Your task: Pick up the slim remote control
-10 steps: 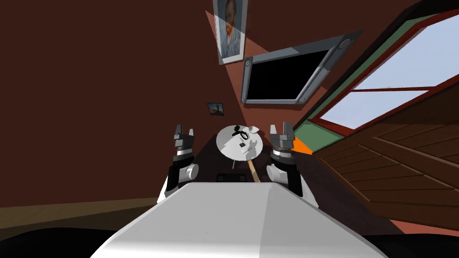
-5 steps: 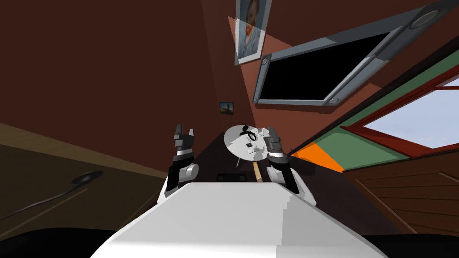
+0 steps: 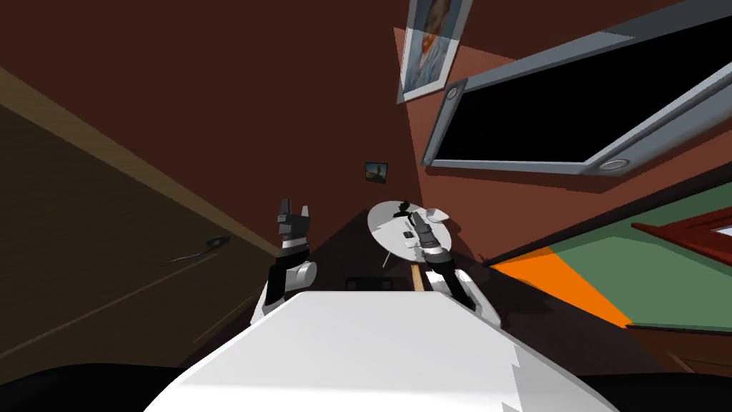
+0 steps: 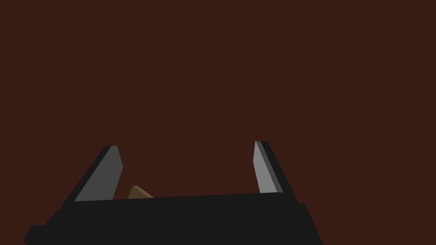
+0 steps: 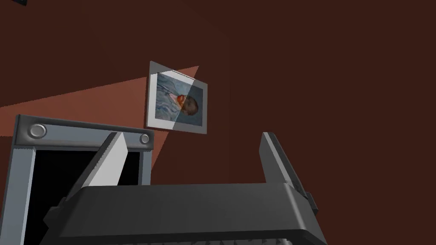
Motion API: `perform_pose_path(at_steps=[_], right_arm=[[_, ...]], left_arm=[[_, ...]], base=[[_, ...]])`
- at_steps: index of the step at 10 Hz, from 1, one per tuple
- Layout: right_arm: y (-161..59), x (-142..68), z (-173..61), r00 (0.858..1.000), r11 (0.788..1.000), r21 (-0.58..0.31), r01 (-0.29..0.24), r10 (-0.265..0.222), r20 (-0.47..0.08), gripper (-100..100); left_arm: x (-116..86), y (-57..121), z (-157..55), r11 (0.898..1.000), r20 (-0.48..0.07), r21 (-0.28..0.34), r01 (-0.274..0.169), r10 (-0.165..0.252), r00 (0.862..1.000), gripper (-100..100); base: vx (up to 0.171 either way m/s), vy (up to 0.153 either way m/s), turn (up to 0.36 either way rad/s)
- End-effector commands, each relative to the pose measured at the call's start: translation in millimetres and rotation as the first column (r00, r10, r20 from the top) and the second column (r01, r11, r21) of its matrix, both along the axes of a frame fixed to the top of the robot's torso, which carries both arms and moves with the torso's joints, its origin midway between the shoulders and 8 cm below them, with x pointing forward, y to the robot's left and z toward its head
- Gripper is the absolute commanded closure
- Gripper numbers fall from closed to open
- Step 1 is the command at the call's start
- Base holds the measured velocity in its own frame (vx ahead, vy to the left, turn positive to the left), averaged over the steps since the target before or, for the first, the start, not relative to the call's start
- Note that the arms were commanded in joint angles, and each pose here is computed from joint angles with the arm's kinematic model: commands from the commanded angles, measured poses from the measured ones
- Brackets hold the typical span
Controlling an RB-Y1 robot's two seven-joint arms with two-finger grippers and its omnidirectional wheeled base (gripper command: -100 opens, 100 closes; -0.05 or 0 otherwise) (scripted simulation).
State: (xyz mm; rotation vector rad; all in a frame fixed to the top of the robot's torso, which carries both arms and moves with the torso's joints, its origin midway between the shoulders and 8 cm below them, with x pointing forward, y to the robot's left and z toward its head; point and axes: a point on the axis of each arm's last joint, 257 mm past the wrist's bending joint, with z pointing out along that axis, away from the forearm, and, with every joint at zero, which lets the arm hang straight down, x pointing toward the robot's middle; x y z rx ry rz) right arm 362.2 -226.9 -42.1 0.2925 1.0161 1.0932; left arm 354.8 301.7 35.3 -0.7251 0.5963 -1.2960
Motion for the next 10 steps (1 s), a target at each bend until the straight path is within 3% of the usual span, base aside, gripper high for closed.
perform_pose_path(at_steps=[1,2,4,5,6,7,8,9,10], right_arm=[[2,6,-27,0.999,0.997,-0.078,-0.004,0.000,-0.053,-100],[2,6,-27,0.999,0.997,-0.080,-0.004,-0.001,-0.053,-100],[6,9,-71,0.991,0.980,-0.195,-0.029,0.002,-0.135,-100],[5,11,-81,0.988,0.975,-0.221,-0.028,-0.006,-0.152,-100],[4,10,-109,0.979,0.960,-0.277,-0.047,-0.010,-0.202,-100],[5,10,-112,0.979,0.955,-0.294,-0.049,-0.012,-0.204,-100],[3,8,-139,0.968,0.934,-0.351,-0.074,-0.017,-0.251,-100],[3,8,-144,0.966,0.928,-0.366,-0.077,-0.022,-0.258,-100],[0,4,-171,0.953,0.901,-0.420,-0.107,-0.028,-0.302,-100]], left_arm=[[0,0.0,0,1.000,0.000,0.000,0.000,0.000,1.000,0],[0,0.0,0,1.000,0.000,0.000,0.000,0.000,1.000,0],[0,0.0,0,1.000,0.000,0.000,0.000,0.000,1.000,0],[0,0.0,0,1.000,0.000,0.000,0.000,0.000,1.000,0],[0,0.1,0,1.000,0.000,0.000,0.000,0.000,1.000,0],[0,0.0,0,1.000,0.000,0.000,0.000,0.000,1.000,0],[0,0.1,0,1.000,0.000,0.000,0.000,0.000,1.000,0],[0,0.0,0,1.000,0.000,0.000,0.000,0.000,1.000,0],[0,0.1,0,1.000,0.000,0.000,0.000,0.000,1.000,0]], base=[[-0.032,0.015,0.359],[-0.023,0.003,0.119],[-0.032,0.005,0.381],[-0.027,-0.009,0.166],[-0.021,0.000,0.363],[-0.013,-0.010,0.147],[-0.014,-0.008,0.325],[-0.010,-0.016,0.158],[-0.008,-0.016,0.307]])
